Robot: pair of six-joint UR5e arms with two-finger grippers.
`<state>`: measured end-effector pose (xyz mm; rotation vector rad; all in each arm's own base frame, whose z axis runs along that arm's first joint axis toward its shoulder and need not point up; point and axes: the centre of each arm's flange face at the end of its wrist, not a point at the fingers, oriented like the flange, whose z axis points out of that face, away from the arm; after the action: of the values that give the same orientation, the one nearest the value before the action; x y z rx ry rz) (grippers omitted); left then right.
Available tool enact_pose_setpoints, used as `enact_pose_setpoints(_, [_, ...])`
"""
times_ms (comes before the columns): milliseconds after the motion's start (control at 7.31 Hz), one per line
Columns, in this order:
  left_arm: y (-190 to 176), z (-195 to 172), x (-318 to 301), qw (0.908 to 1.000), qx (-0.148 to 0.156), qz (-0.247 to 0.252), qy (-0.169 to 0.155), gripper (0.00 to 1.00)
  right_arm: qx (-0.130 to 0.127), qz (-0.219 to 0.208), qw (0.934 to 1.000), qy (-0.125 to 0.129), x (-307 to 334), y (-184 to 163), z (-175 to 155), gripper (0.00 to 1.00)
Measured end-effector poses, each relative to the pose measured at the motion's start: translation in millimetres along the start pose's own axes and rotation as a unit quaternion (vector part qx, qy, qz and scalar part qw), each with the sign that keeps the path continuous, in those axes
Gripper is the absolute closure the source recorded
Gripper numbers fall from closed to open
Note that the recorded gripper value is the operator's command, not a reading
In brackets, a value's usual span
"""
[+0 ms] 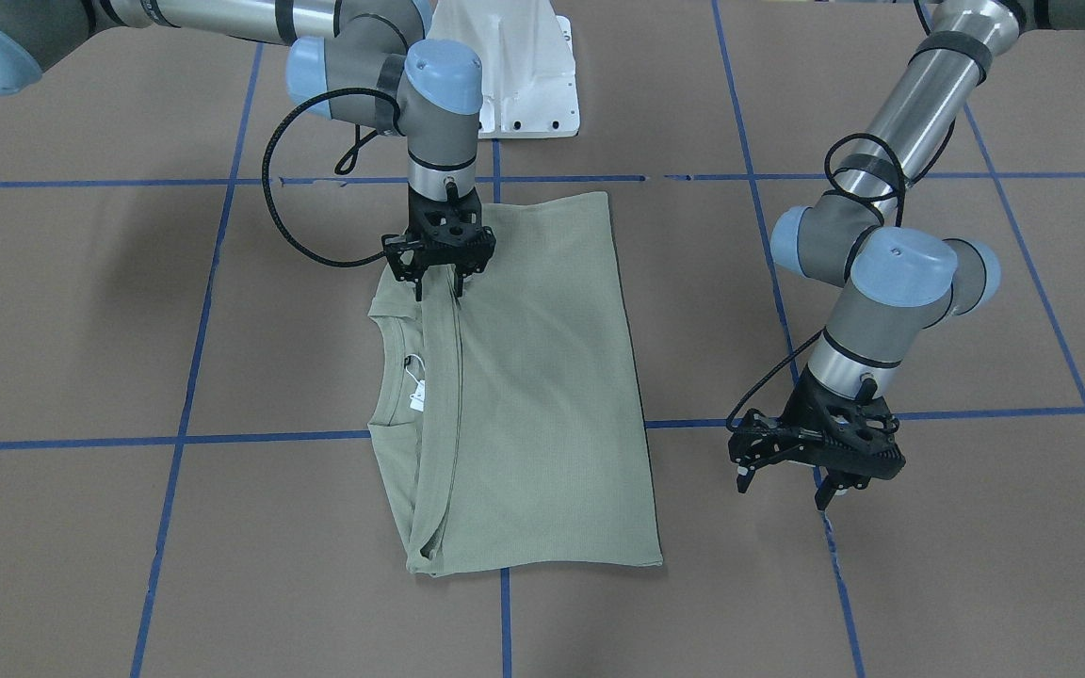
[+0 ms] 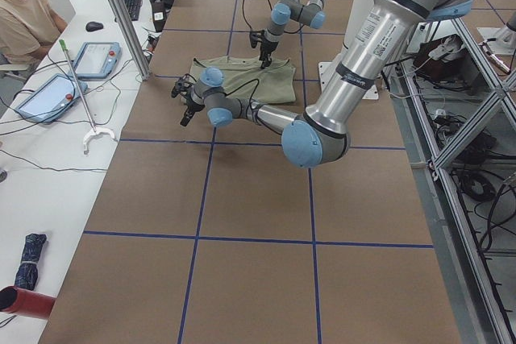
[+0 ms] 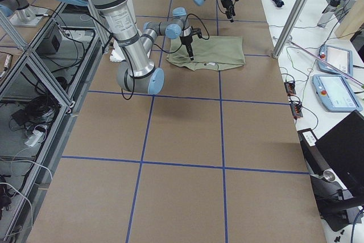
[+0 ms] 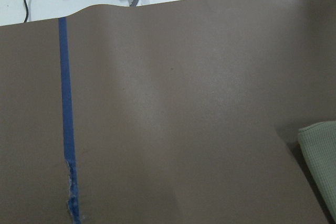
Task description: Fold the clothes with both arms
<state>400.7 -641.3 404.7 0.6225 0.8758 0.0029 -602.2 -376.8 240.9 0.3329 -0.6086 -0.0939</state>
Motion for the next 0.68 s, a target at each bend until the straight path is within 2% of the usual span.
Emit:
enact_pose_setpoints(274, [0.7, 0.3, 0.8, 1.0, -0.001, 0.0, 0.001, 0.0, -0.001, 0.002, 1.0, 0.004, -6.0, -3.2, 3.8, 0.42])
enact_pose_setpoints(684, [1.5, 1.0, 1.0, 1.0, -0.001, 0.001, 0.0, 0.0, 0.0, -0.002, 0.9997, 0.022, -5.0, -4.5, 8.5, 0.6])
